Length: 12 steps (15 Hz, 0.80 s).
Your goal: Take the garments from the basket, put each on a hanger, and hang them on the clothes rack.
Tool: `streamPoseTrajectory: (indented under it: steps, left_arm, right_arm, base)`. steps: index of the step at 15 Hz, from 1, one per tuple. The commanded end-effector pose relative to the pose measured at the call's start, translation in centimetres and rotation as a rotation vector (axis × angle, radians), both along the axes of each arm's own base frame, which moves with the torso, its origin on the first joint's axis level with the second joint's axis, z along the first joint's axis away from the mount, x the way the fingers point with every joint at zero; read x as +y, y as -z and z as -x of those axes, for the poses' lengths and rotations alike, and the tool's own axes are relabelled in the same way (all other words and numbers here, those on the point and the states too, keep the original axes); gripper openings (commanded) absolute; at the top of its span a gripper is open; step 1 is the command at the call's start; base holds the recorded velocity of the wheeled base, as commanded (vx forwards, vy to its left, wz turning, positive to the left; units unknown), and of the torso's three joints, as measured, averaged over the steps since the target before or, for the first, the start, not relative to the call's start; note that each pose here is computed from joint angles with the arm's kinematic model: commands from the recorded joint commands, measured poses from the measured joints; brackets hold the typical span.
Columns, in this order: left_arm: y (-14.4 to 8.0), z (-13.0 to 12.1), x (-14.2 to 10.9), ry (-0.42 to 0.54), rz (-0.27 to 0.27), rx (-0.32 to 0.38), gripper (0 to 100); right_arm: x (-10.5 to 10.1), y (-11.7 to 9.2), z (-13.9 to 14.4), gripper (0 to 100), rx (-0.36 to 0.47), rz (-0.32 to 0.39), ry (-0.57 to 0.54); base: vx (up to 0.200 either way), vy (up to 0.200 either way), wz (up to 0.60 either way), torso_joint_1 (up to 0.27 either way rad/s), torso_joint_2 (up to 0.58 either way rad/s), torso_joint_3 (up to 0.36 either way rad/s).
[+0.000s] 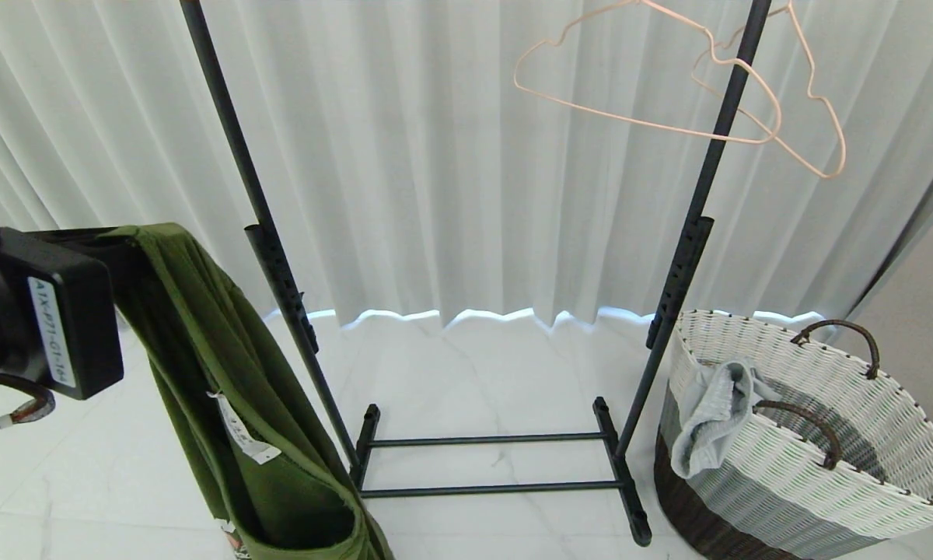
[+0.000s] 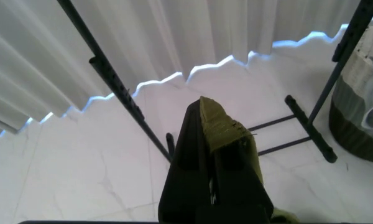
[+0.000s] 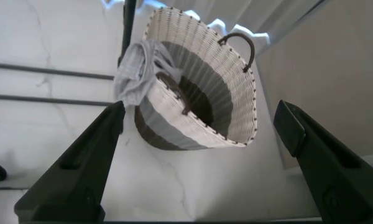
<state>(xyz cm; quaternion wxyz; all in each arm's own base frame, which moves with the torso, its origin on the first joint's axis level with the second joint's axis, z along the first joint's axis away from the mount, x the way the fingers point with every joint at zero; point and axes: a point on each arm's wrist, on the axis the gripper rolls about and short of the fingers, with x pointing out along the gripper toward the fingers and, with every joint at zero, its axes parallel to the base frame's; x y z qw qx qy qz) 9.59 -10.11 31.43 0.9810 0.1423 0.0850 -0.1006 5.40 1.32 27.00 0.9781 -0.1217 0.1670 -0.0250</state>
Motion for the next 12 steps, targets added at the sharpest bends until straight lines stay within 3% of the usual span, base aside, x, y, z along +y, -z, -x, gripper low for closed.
streamPoseTrajectory:
  steps: [1,6,12]
  left_arm:
    - [0.2,0.0,0.0,0.0,-0.005,0.004,0]
    - [1.0,0.6,0.8,-0.001,-0.015,0.008,0]
    - [0.4,1.3,1.7,0.009,0.019,-0.015,0]
  right_arm:
    - [0.2,0.0,-0.5,100,0.011,-0.003,0.003]
    - [0.3,0.0,-0.7,100,0.003,-0.012,0.005]
    - [0.4,0.3,-1.0,100,0.021,-0.004,0.009]
  base:
    - [0.0,0.0,0.0,0.041,-0.18,-0.134]
    - [0.0,0.0,0.0,0.133,-0.39,-0.252]
    - [0.0,0.0,0.0,0.19,-0.47,-0.281]
